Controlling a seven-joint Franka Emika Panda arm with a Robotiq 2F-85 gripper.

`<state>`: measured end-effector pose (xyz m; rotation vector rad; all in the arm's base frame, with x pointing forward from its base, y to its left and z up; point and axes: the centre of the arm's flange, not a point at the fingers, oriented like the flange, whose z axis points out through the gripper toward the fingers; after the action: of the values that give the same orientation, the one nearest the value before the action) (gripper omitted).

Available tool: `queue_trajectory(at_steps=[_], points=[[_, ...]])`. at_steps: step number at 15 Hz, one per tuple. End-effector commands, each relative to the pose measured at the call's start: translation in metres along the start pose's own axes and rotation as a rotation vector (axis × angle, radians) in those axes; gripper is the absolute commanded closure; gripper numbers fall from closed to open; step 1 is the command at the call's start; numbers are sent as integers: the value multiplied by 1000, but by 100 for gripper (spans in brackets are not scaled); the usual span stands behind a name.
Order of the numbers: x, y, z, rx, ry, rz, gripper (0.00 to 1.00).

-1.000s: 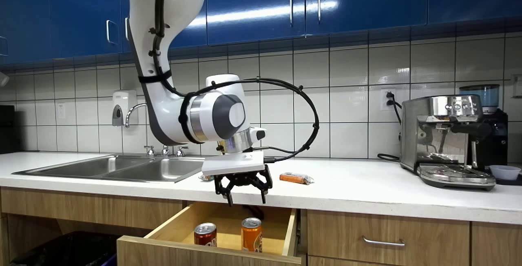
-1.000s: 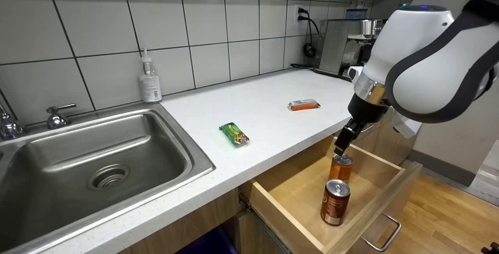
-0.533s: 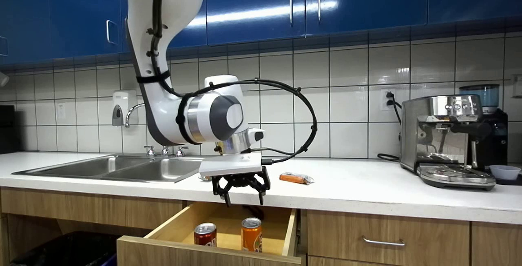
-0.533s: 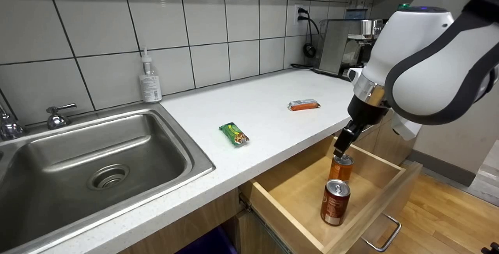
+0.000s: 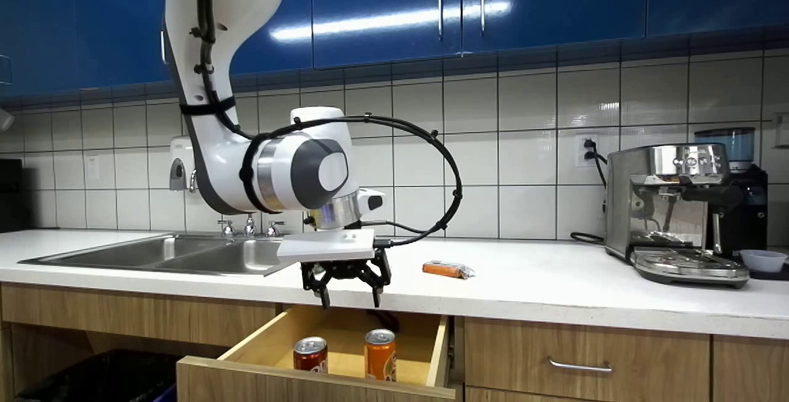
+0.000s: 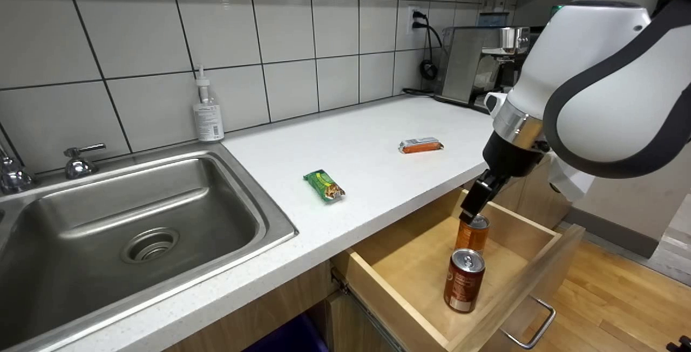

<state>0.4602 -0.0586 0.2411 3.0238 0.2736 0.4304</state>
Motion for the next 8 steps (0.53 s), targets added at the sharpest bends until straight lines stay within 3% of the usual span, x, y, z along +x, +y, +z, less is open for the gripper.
queue_trajectory(at_steps=[1, 8], points=[[-16, -6, -23, 6, 2, 13, 0], [-21, -15, -33, 62, -27, 63, 0]])
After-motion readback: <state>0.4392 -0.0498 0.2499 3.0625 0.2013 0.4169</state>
